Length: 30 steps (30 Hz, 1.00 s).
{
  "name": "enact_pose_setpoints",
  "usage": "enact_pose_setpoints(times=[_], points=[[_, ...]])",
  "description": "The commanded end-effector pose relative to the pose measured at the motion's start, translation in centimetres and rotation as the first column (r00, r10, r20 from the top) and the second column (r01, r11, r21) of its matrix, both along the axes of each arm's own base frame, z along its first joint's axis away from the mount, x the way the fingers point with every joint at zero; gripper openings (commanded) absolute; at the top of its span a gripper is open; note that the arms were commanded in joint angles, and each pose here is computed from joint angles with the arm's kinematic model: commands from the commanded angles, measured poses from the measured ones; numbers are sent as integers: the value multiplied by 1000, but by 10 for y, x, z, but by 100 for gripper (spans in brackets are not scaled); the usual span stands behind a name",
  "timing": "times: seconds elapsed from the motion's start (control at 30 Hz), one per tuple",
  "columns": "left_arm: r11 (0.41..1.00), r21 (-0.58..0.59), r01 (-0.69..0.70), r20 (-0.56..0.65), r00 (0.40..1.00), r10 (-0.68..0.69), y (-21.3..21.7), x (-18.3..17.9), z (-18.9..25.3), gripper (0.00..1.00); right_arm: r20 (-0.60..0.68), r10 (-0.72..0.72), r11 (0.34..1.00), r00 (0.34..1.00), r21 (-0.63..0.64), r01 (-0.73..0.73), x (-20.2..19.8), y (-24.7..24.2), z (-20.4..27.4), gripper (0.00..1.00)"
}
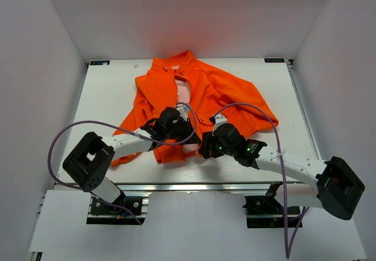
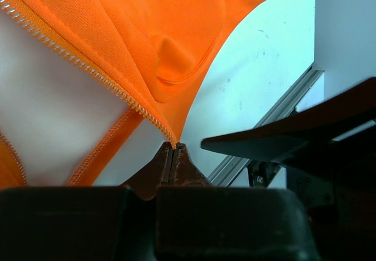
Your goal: Zip up the jacket
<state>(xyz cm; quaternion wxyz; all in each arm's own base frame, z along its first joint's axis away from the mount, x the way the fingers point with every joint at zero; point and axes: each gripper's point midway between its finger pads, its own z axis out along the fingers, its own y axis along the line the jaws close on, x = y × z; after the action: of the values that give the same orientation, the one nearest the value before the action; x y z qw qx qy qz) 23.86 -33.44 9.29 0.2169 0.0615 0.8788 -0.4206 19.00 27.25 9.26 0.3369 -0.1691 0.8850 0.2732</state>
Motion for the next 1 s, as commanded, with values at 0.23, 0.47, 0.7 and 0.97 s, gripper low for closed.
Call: enact_pose_setpoints(times=[0.23,0.47,0.7,0.97], points=[[993,-107,50,70,997,-42,-5,-8,38,0,37,-20,1000,999,25,20,22,7,-2,52],[991,-122,61,74,996,-52,-5,-11,40,0,26,11,999,1000,44,-12,21,15,-8,52],[990,-127,61,80,995,-52,-5,-11,42,0,35,17,998,999,54,-19,23,16,-8,34],[994,-97,45,66,997,-39,-3,-9,38,0,45,48,996,998,77,-52,17,17,-2,0]])
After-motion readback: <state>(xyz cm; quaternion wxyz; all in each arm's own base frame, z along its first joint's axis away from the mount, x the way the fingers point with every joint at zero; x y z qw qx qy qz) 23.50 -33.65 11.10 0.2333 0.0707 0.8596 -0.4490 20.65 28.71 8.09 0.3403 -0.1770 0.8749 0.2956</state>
